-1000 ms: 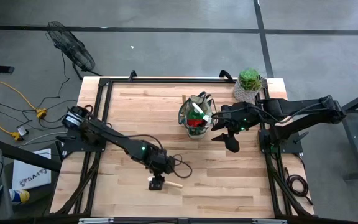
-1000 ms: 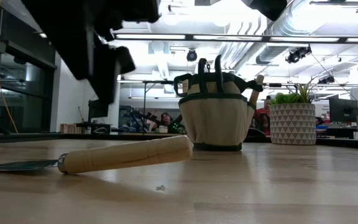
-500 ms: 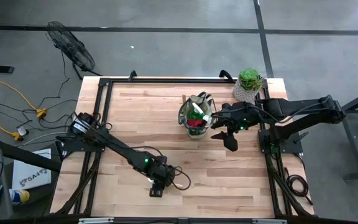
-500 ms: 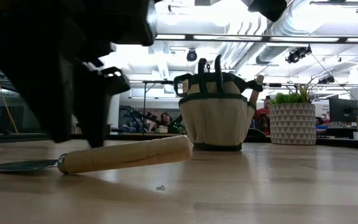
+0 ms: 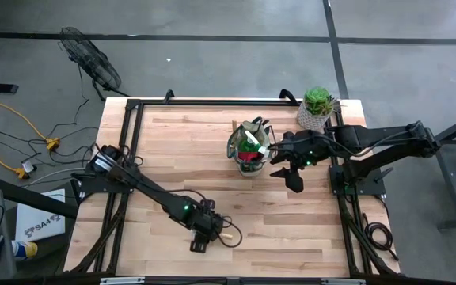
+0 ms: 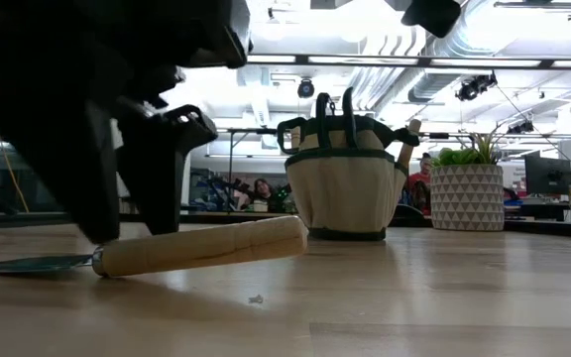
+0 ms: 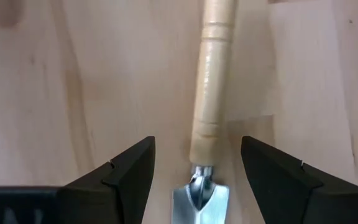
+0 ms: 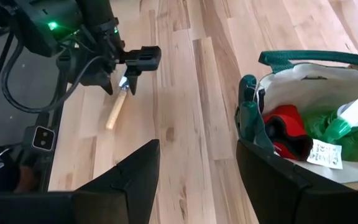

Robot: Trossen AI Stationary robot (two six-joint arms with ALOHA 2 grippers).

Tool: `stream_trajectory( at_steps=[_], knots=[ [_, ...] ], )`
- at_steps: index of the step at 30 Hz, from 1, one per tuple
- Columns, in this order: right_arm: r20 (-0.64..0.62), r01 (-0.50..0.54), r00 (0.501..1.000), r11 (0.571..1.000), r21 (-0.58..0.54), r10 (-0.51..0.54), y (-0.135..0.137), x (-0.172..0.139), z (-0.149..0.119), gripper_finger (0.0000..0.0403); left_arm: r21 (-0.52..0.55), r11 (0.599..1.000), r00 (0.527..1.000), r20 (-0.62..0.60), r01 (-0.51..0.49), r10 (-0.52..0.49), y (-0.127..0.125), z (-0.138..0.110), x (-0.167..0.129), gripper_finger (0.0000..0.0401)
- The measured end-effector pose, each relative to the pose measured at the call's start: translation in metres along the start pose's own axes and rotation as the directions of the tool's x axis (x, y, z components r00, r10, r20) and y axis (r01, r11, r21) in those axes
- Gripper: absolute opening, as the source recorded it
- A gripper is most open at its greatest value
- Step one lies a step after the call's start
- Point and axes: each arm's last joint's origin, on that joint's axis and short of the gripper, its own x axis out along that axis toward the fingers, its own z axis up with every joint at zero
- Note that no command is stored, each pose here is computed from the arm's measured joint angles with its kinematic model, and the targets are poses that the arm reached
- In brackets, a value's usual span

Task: Pick & Place Garden tools in Gardening bag
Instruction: Put the brown trowel into the gardening bag

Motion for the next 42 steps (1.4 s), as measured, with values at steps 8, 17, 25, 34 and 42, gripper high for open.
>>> stream_trajectory(
  at_steps=[8,17,25,34,42],
  knots=[
    [-0.008,0.002,1.0,1.0,0.004,-0.002,0.0,0.0,-0.001,0.0205,0.027,0.999,0.999,-0.021,-0.024,0.024,-0.004,-0.005,0.015,0.0234],
    [-0.009,0.003,1.0,1.0,0.004,-0.003,0.0,0.0,-0.001,0.0205,0.033,0.997,0.997,-0.014,-0.075,0.076,-0.002,-0.005,0.018,0.0173],
    [-0.009,0.003,1.0,1.0,0.004,-0.003,0.0,0.0,-0.001,0.0205,0.023,0.996,0.996,-0.01,-0.084,0.085,-0.001,-0.005,0.018,0.0093],
    [-0.012,-0.005,1.0,1.0,0.004,0.005,0.0,0.0,-0.001,0.0205,-0.082,0.992,0.995,0.01,-0.098,0.099,-0.001,-0.004,0.016,0.0059],
    [-0.016,-0.025,1.0,1.0,0.005,0.025,0.001,0.0,-0.001,0.0205,-0.095,0.977,0.977,0.076,-0.189,0.197,0.002,0.006,-0.011,0.0059]
  ],
)
